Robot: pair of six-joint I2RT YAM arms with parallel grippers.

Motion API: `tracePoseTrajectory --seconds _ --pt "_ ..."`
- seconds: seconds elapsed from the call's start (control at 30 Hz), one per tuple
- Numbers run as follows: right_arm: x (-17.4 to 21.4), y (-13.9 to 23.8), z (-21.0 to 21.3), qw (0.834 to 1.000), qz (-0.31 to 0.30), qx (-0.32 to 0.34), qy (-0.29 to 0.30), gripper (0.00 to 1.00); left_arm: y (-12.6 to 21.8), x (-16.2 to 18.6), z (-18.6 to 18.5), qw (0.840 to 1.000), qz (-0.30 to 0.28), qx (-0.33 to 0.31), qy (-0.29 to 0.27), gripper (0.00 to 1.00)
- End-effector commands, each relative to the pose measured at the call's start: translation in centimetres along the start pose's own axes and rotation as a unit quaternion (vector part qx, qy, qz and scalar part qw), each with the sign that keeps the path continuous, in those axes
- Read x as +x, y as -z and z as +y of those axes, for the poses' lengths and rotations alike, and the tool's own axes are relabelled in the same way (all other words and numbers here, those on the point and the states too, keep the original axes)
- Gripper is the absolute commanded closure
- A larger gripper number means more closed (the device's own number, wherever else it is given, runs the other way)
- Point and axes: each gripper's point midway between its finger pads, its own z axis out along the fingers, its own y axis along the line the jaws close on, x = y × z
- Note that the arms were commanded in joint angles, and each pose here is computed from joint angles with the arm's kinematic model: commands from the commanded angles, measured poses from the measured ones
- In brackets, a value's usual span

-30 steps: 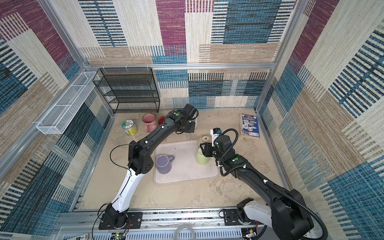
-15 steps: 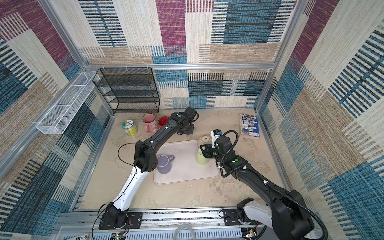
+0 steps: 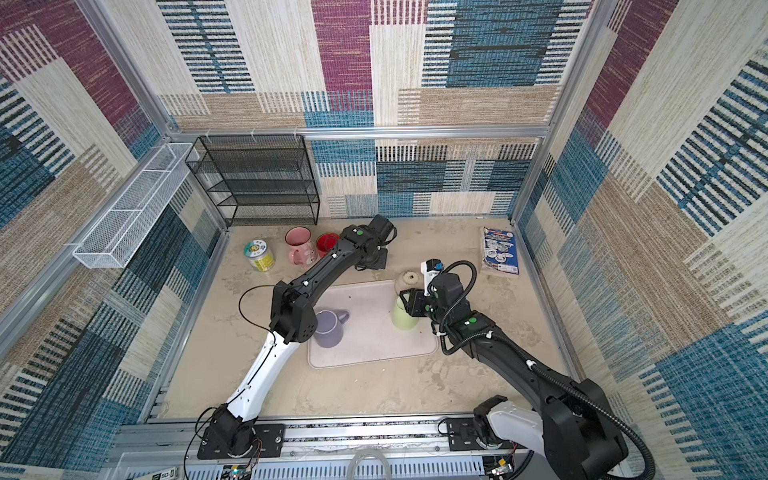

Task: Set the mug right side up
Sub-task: 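Lower the white mug upright beside the blue mug with the left gripper, then open the left gripper and withdraw while the right gripper hovers over the green mug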

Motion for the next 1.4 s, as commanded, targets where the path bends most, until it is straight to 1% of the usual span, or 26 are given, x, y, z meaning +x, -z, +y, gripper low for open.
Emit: tracePoseTrajectory --seconds 0.0,0.3,0.37,0.4,0.7,0.8,0.87,0.93,1.03,1.1,1.13,1.17,1.2,1.23,1.37 --pt "-0.3 0.1 0.4 1.000 -0.007 -0.008 0.002 0.55 -0.3 -0.3 -0.1 1.000 -0.006 0.002 0.009 0.88" --pt "-0.2 0.6 0.4 1.000 -0.008 -0.006 0.012 0.53 0.0 -0.6 -0.1 1.000 -0.011 0.003 0.012 0.80" --pt "-0.2 0.7 0.5 1.000 -0.008 -0.008 0.015 0.51 0.1 -0.7 -0.3 1.000 -0.012 0.006 0.012 0.70" --pt "-0.2 0.8 0.6 1.000 -0.008 -0.011 0.017 0.51 0.1 -0.7 -0.3 1.000 -0.012 0.006 0.012 0.68" --pt "-0.3 1.5 1.1 0.999 -0.012 -0.021 0.026 0.46 1.0 -1.4 -0.5 1.000 -0.022 0.016 0.015 0.67" --pt "-0.5 2.0 1.5 0.999 -0.016 -0.030 0.038 0.43 1.9 -1.8 -0.6 0.999 -0.028 0.023 0.017 0.67" --pt "-0.7 2.4 2.0 0.998 -0.019 -0.039 0.048 0.41 3.1 -2.2 -0.9 0.999 -0.033 0.036 0.018 0.63" --pt "-1.1 2.8 2.6 0.997 -0.022 -0.047 0.059 0.38 4.6 -2.8 -1.0 0.998 -0.042 0.046 0.019 0.57" --pt "-1.7 3.4 3.3 0.995 -0.026 -0.057 0.078 0.35 7.6 -3.6 -0.8 0.996 -0.059 0.058 0.020 0.42" --pt "-2.1 3.7 3.9 0.993 -0.028 -0.064 0.094 0.34 9.9 -4.0 -0.6 0.995 -0.071 0.067 0.018 0.29" --pt "-2.2 3.8 4.2 0.992 -0.027 -0.068 0.100 0.33 10.9 -4.2 -0.4 0.995 -0.075 0.069 0.017 0.26" --pt "-2.4 3.9 4.5 0.991 -0.025 -0.073 0.109 0.33 12.0 -4.2 -0.2 0.994 -0.080 0.072 0.015 0.18" --pt "-2.3 3.9 4.7 0.990 -0.020 -0.076 0.115 0.33 13.0 -4.2 0.1 0.994 -0.083 0.074 0.015 0.05" --pt "-2.3 3.8 4.9 0.989 -0.014 -0.080 0.124 0.33 14.1 -4.2 0.4 0.993 -0.087 0.076 0.013 0.01" --pt "-1.5 2.6 5.4 0.985 0.016 -0.094 0.145 0.33 17.8 -3.4 1.7 0.992 -0.096 0.078 0.012 0.01"
